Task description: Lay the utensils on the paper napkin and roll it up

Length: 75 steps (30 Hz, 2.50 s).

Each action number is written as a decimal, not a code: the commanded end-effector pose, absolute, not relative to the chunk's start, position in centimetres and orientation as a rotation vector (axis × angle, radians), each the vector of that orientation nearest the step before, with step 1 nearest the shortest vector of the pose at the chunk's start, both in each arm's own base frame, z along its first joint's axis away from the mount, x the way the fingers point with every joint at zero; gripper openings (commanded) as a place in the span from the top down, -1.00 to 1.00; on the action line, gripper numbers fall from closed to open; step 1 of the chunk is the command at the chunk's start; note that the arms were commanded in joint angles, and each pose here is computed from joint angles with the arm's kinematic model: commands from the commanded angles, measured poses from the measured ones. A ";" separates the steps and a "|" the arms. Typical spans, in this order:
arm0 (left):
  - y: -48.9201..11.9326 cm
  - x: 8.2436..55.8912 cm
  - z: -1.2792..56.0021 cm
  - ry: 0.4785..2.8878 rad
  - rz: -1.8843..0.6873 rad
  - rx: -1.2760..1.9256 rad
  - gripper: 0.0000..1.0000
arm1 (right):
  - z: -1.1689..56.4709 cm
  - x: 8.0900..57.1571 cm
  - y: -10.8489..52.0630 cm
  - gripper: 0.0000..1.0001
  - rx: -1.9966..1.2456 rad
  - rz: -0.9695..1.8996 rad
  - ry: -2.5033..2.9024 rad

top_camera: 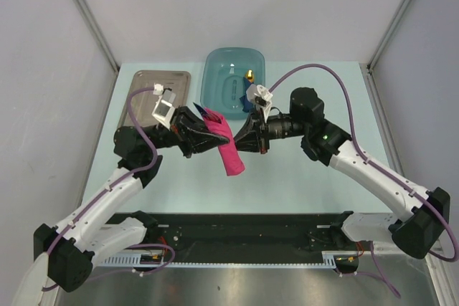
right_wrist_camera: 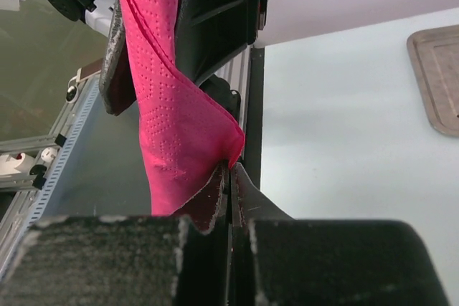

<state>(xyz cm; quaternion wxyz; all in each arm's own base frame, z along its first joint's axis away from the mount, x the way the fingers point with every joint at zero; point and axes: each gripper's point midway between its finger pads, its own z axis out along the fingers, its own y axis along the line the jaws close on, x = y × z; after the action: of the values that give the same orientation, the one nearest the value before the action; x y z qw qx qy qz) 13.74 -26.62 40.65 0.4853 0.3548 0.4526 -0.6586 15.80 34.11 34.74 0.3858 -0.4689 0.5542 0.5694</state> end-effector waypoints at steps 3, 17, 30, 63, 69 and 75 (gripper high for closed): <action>-26.4 14.5 44.1 1.011 -1.555 0.803 1.00 | 36.7 17.8 34.7 0.77 -1.129 1.410 1.354; -24.2 25.8 39.9 1.327 -1.405 0.404 0.99 | 41.3 26.5 23.0 -0.32 -0.698 1.062 1.545; -24.3 26.1 40.4 1.303 -1.459 0.433 1.00 | 39.6 22.7 29.7 -0.36 -0.769 1.231 1.519; -24.2 23.7 42.8 1.167 -1.500 0.525 1.00 | 37.0 20.3 36.4 -0.05 -0.991 1.430 1.410; -24.3 24.2 42.8 1.167 -1.509 0.508 1.00 | 36.7 19.3 36.9 -0.04 -1.022 1.463 1.404; -24.4 23.9 43.3 1.149 -1.517 0.520 1.00 | 36.3 19.4 37.3 0.01 -1.015 1.488 1.421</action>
<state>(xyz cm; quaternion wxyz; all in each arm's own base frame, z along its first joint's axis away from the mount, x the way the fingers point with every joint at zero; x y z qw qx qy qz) 24.30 -24.94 39.23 0.5037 0.2083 0.5375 -0.6434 21.07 36.46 35.52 0.4249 -0.3833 0.5937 0.5658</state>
